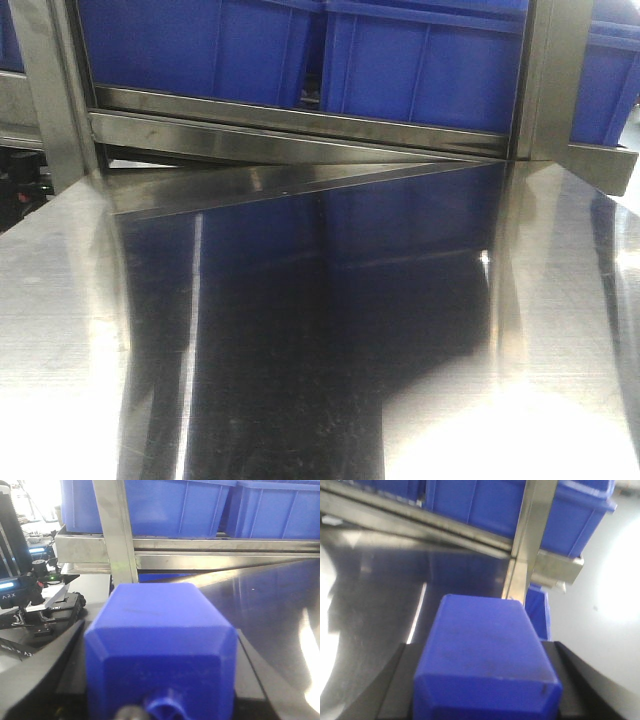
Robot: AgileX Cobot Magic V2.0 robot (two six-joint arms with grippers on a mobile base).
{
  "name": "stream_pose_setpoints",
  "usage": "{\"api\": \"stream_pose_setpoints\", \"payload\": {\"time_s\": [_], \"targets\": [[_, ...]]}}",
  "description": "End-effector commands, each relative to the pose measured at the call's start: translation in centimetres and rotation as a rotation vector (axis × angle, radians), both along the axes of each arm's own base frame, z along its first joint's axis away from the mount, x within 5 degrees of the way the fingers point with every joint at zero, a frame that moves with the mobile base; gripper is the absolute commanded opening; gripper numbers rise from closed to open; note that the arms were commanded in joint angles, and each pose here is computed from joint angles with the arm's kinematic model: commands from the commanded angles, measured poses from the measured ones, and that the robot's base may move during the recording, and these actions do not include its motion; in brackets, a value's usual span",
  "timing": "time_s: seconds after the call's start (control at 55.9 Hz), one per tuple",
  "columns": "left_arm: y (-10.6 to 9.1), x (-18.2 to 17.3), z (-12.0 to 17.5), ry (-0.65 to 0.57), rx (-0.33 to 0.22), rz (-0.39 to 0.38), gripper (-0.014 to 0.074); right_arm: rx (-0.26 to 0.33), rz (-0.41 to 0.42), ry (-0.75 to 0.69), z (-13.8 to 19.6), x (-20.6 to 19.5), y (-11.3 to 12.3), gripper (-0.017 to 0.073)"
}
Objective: Pick and sort blue part to right shelf
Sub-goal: 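Lift the blue part with the right gripper, holding both parts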
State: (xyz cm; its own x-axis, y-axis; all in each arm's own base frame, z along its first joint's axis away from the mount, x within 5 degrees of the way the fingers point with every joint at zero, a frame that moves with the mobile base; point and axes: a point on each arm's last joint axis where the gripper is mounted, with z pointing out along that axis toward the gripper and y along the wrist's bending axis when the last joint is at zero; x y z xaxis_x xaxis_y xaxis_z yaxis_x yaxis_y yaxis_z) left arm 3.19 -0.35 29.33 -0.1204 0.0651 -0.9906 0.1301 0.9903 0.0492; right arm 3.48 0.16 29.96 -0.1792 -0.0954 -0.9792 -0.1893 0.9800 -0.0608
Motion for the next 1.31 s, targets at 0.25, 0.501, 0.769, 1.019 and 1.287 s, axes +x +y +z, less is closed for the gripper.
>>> {"api": "stream_pose_setpoints", "payload": {"time_s": [0.25, 0.501, 0.769, 1.019, 1.287], "targets": [[-0.01, 0.01, 1.56, -0.099, -0.019, 0.001, 0.0376, 0.003, 0.003, -0.167, 1.79, -0.96, -0.27, 0.0209], [-0.01, 0.01, 1.56, -0.099, -0.019, 0.001, 0.0376, 0.008, 0.005, -0.145, 1.6, -0.97, -0.25, 0.0209], [-0.01, 0.01, 1.56, -0.099, -0.019, 0.001, 0.0376, 0.007, 0.004, -0.142, 1.57, -0.97, -0.26, 0.0209], [-0.01, 0.01, 1.56, -0.099, -0.019, 0.001, 0.0376, 0.007, 0.004, -0.142, 1.57, -0.97, -0.26, 0.0209], [-0.01, 0.01, 1.56, -0.099, -0.019, 0.001, 0.0376, 0.007, 0.004, -0.142, 1.57, -0.97, -0.26, 0.0209]]}}
